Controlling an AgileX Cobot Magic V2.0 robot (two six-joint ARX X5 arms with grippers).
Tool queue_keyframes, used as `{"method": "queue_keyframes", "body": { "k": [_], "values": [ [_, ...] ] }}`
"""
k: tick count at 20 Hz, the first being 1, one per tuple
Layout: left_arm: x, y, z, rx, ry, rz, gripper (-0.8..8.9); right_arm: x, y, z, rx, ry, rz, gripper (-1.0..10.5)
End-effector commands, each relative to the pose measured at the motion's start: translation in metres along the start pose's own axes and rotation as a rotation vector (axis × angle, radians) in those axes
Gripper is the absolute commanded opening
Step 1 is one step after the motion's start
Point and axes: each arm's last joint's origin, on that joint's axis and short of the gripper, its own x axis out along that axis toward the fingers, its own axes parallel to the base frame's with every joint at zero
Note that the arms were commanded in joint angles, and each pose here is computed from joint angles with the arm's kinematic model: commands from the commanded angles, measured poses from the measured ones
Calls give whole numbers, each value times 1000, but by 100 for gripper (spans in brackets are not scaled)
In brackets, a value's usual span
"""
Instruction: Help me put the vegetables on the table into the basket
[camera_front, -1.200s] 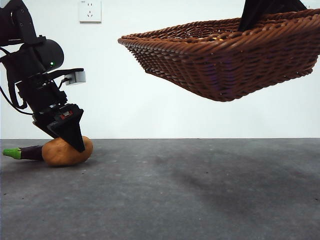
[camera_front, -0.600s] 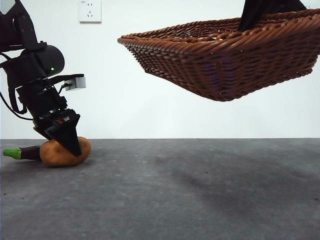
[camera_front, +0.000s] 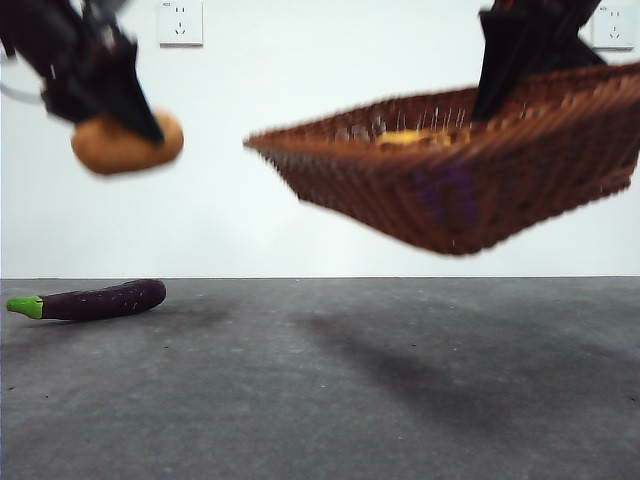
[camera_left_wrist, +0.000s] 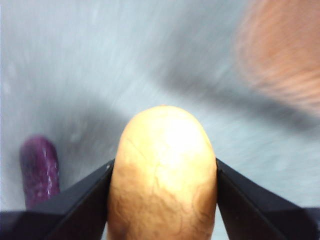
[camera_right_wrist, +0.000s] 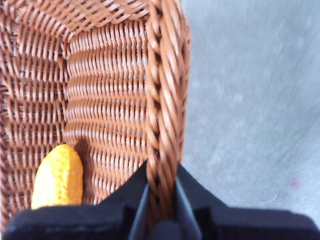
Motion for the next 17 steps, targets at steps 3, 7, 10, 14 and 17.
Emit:
{"method": "queue_keyframes", "body": {
  "k": [3, 7, 10, 14, 17],
  "values": [
    [-35, -63, 27, 152, -126, -77, -6, 36, -8, 4, 26, 84, 46, -12],
    [11, -119, 40, 315, -15, -197, -6, 53, 12, 8, -15, 103, 78, -12],
    [46, -145, 45, 376, 8, -283, -6, 59, 28, 8, -39, 114, 97, -12],
    [62, -176, 45, 444, 30, -365, -6, 61, 35, 8, -46, 120, 101, -12],
    [78, -179, 40, 446, 85, -387, -7, 61, 35, 7, -43, 127, 103, -12]
  ]
}}
